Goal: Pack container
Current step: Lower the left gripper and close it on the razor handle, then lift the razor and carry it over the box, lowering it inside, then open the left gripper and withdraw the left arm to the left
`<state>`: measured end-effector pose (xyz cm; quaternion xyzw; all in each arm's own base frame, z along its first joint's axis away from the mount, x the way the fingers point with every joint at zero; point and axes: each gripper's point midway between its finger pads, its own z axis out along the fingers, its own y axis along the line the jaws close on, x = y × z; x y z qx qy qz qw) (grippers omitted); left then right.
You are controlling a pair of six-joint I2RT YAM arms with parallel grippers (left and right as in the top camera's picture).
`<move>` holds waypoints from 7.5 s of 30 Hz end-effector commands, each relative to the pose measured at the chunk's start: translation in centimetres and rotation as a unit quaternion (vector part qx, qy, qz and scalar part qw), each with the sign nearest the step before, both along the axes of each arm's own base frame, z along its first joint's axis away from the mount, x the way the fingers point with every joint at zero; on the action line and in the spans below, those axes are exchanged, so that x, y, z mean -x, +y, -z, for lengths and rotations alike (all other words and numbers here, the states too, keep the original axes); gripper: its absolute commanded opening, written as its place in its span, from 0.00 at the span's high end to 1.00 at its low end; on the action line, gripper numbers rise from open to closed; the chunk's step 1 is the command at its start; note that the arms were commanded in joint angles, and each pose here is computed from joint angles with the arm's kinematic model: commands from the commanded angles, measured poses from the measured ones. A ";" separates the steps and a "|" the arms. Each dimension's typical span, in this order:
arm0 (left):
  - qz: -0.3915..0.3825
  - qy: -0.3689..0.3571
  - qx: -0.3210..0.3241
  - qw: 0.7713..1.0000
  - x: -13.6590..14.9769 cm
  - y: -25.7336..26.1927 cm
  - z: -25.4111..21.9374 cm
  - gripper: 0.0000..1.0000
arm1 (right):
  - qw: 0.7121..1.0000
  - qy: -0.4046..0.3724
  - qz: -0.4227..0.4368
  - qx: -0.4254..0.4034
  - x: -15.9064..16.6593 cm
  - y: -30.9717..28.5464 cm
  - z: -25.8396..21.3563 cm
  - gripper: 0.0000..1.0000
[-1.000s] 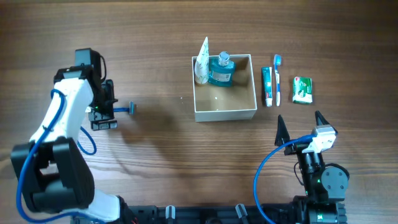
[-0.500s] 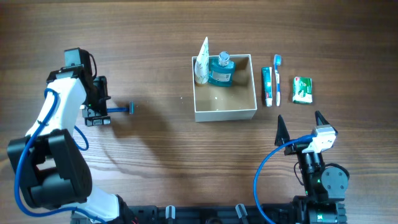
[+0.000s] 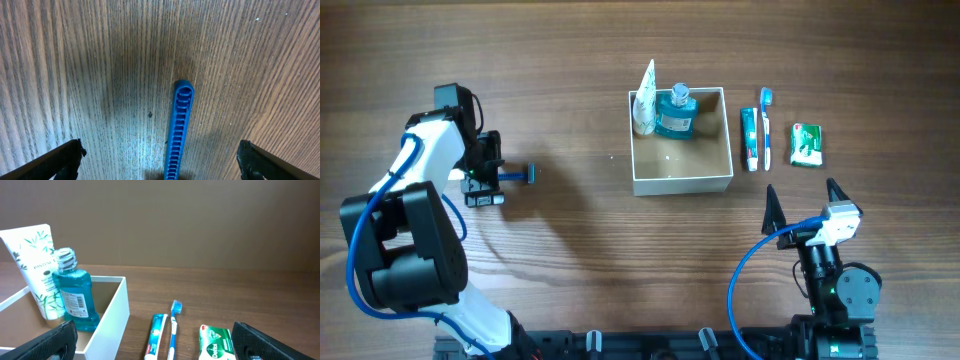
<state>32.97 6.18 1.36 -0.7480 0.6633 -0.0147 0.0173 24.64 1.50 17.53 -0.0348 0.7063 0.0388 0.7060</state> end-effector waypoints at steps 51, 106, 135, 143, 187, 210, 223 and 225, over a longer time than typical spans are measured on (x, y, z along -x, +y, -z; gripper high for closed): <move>0.005 0.029 0.035 0.999 0.8 -1.0 2.2 0.10 | 1.000 -0.005 -0.008 0.001 0.1 0.3 -0.2 0.00; 0.484 -0.447 -0.060 0.750 -8.8 -24.0 -27.2 0.96 | 1.000 -0.005 -0.008 0.001 0.1 0.3 -0.2 0.00; 0.617 -0.313 -0.035 0.721 -5.7 -34.3 -14.7 0.86 | 1.000 -0.005 -0.008 0.001 0.1 0.3 -0.2 0.00; 0.622 -0.300 -0.034 0.722 -5.3 -34.1 -14.3 0.77 | 1.000 -0.005 -0.008 0.002 0.1 0.3 -0.2 0.00; 0.534 -0.141 -0.281 0.785 6.6 -9.4 -26.0 0.05 | 1.000 -0.005 -0.008 0.001 0.1 0.3 -0.2 0.00; 0.441 -0.008 -0.267 0.857 1.0 -2.1 -15.7 0.00 | 1.000 -0.005 -0.008 0.001 0.1 0.3 -0.2 0.00; 0.443 0.002 -0.263 0.857 0.7 -2.1 -14.9 0.00 | 1.000 -0.005 -0.008 0.001 0.1 0.3 -0.2 0.00; 0.443 0.002 -0.263 0.857 0.7 -2.1 -14.9 0.00 | 1.000 -0.005 -0.008 0.001 0.1 0.3 -0.2 0.00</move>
